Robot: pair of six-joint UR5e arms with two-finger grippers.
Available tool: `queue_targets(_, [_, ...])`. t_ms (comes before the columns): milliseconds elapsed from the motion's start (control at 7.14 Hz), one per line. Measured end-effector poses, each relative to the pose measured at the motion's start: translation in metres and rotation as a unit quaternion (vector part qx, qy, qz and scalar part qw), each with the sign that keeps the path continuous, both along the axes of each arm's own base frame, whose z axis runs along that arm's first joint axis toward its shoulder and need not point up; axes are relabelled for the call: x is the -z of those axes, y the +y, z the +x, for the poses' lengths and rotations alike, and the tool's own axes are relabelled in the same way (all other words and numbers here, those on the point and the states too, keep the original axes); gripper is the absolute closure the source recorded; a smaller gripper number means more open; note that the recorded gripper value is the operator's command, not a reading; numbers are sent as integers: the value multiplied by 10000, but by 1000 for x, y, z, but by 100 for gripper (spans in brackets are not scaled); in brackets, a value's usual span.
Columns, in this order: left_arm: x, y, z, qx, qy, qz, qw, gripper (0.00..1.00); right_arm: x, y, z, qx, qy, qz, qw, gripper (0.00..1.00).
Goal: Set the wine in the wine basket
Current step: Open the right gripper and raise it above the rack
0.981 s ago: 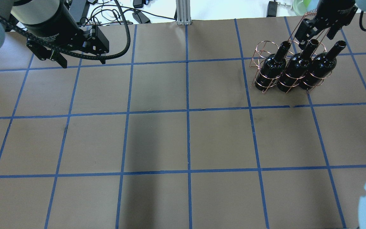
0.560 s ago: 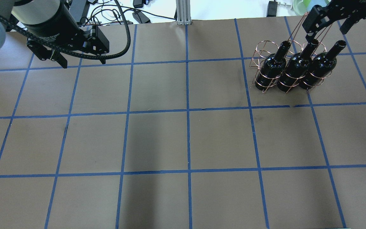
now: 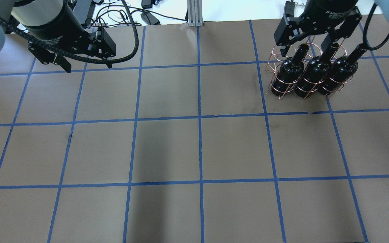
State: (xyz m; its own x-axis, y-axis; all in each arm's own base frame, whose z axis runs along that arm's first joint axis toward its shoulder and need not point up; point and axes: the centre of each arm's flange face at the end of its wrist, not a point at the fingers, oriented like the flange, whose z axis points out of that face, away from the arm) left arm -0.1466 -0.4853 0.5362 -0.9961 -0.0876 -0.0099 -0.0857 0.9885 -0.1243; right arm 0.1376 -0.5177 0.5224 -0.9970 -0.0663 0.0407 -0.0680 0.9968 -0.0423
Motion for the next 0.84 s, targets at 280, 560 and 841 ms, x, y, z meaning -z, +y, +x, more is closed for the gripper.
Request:
queue_targets(280, [0, 0, 0, -3, 2, 0, 10000, 0, 9, 3, 4, -24, 178, 90, 9998, 0])
queue_targets(560, [0, 0, 0, 1, -1, 2, 10000, 0, 13, 1, 5, -32, 183, 125, 9998, 0])
queue_targets(841, [1, -1, -1, 2, 1, 15, 10000, 0, 16, -1, 5, -53, 197, 132, 9997, 0])
